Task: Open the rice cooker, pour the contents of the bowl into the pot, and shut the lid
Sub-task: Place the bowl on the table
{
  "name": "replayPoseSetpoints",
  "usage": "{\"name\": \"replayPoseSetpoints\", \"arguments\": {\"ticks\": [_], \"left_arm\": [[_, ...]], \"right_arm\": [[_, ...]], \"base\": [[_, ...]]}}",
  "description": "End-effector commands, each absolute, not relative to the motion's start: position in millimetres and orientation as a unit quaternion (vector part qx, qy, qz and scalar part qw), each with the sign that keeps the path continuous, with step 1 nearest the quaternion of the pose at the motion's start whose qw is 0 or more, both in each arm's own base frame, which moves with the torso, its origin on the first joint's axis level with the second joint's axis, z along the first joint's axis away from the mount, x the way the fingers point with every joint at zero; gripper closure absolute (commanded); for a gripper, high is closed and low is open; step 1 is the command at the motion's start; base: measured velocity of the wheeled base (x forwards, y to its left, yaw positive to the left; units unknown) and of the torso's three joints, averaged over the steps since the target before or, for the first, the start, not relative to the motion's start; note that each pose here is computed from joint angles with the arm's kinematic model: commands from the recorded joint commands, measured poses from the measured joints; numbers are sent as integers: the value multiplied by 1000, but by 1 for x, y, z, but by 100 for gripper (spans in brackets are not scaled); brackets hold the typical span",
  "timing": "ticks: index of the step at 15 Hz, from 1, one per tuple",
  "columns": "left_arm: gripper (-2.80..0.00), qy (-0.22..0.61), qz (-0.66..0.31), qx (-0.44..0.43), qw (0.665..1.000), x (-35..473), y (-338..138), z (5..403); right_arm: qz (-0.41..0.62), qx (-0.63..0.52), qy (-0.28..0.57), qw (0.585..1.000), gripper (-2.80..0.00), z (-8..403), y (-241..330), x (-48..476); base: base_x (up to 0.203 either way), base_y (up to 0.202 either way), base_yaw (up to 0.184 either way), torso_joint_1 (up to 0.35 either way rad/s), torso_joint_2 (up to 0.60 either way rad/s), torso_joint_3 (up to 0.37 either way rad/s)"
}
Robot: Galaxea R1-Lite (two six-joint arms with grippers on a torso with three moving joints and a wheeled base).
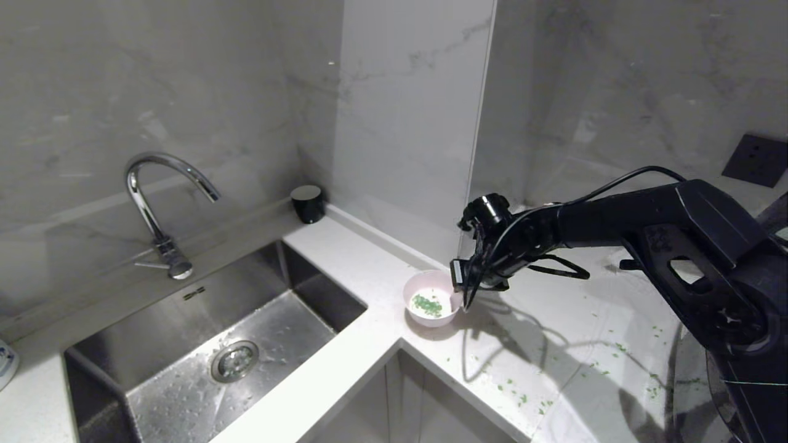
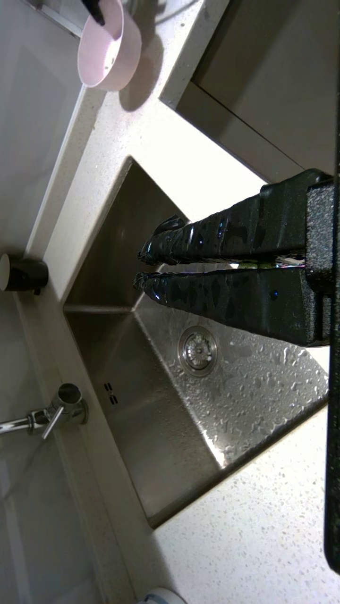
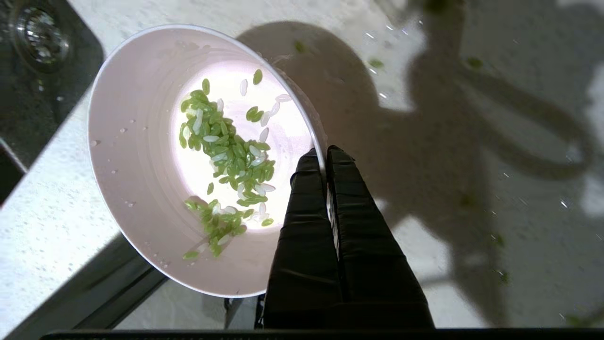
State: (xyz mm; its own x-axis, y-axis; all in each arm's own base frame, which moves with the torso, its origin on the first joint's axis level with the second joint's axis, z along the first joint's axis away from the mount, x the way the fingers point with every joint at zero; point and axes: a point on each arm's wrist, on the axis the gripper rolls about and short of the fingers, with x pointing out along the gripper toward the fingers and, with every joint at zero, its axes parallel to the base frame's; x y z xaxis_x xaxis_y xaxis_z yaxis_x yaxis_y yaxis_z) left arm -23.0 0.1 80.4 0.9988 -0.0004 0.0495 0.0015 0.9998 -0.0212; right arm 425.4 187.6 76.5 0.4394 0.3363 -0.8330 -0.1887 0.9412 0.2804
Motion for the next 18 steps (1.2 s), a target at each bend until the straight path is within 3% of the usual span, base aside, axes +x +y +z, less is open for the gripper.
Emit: {"name": "replayPoseSetpoints", "arguments": {"ticks": [1,9,18], "left_arm": [[0,-18,0,-11,1000,-22,0,77],[0,-18,0,-11,1000,-22,0,77],[0,-18,0,-11,1000,-22,0,77]], "right_arm": [[169,71,495,849,0,74,203,432],[197,62,476,855,0,46,243,437],[191,63,458,866,0,39,245,443]], "base": [[0,0,0,0,0,0],[0,0,0,0,0,0],[0,0,0,0,0,0]]}}
